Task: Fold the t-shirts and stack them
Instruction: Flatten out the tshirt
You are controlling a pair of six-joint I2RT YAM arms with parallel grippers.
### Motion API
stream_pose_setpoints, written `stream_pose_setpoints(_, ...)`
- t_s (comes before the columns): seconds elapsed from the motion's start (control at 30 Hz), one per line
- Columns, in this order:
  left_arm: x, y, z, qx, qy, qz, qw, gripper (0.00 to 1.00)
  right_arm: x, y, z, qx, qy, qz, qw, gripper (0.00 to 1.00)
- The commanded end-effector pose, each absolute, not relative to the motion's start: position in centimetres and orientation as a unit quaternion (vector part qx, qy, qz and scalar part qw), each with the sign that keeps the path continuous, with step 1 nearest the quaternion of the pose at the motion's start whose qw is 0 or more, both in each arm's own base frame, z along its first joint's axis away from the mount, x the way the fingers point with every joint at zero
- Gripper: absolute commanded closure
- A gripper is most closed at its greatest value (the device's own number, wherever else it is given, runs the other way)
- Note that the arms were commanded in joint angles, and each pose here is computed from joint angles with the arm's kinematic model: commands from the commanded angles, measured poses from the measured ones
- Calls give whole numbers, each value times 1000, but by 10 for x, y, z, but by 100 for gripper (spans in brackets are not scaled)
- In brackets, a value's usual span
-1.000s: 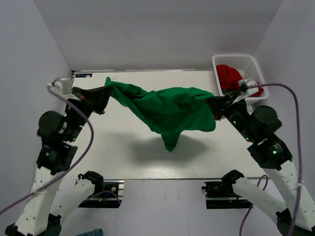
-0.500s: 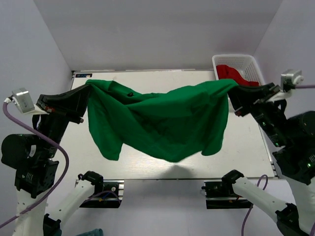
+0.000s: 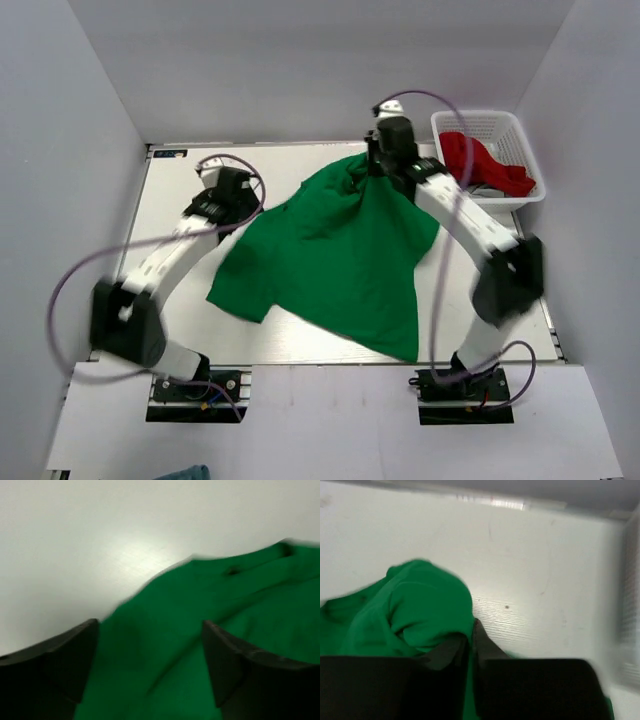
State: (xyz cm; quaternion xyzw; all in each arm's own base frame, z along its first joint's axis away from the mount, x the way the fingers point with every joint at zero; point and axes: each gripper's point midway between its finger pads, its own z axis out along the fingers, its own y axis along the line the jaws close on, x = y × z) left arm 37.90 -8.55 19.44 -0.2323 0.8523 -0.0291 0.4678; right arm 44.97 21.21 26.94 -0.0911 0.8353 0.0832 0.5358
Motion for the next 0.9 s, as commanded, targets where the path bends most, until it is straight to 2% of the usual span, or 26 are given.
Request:
stream_pose_setpoints(0.0, 389, -47, 167, -301, 857, 76, 411, 0, 502, 224, 221, -99, 862, 77, 492, 60)
stream_pose_setpoints(0.03, 392, -44, 160, -303, 862, 99, 393, 0, 502, 226, 229, -105, 872, 72, 473, 19)
stream_pose_setpoints(0.07, 397, -40, 150, -310, 869, 125, 364, 0, 513, 230, 230, -100, 872, 70, 475, 10)
stream_pose_setpoints(0.13, 398, -41, 149, -309, 871, 129, 359, 0, 511, 231, 227, -106, 878, 66, 462, 10)
stream_pose_setpoints(0.17, 403, -44, 155, -301, 870, 115, 372, 0, 502, 230, 207, -108, 888, 62, 442, 10)
stream_pose_setpoints(0.23, 405, -54, 159, -282, 875, 76, 385, 0, 490, 231, 235, -104, 871, 93, 471, 10)
stream_pose_setpoints(0.27, 400, -57, 152, -272, 881, 66, 383, 0, 470, 222, 193, -108, 893, 85, 429, 10)
stream_pose_setpoints(0.3, 405, -65, 165, -257, 876, 32, 407, 0, 465, 226, 193, -99, 890, 104, 433, 10)
stream_pose_setpoints(0.33, 405, -67, 165, -252, 876, 23, 411, 0, 455, 224, 224, -91, 873, 122, 463, 10)
stream_pose_setpoints(0.53, 414, -112, 156, -167, 892, -65, 416, 0, 369, 201, 138, -31, 914, 162, 370, 10)
stream_pose_setpoints(0.57, 417, -129, 150, -141, 900, -98, 401, 0, 366, 200, 150, -19, 905, 178, 387, 10)
stream_pose_setpoints(0.6, 423, -139, 149, -116, 899, -119, 405, 0, 349, 194, 124, -14, 917, 169, 360, 10)
stream_pose_setpoints(0.67, 429, -156, 145, -90, 904, -152, 390, 0, 342, 183, 125, 4, 916, 158, 368, 10)
stream_pose_setpoints(0.7, 432, -161, 129, -86, 911, -154, 372, 0, 329, 175, 105, 12, 926, 147, 347, 10)
stream_pose_setpoints(0.77, 443, -168, 126, -78, 910, -161, 373, 0, 329, 156, 107, 42, 922, 115, 366, 10)
stream_pose_setpoints(0.87, 463, -176, 112, -76, 910, -166, 373, 0, 318, 136, 87, 64, 930, 81, 352, 10)
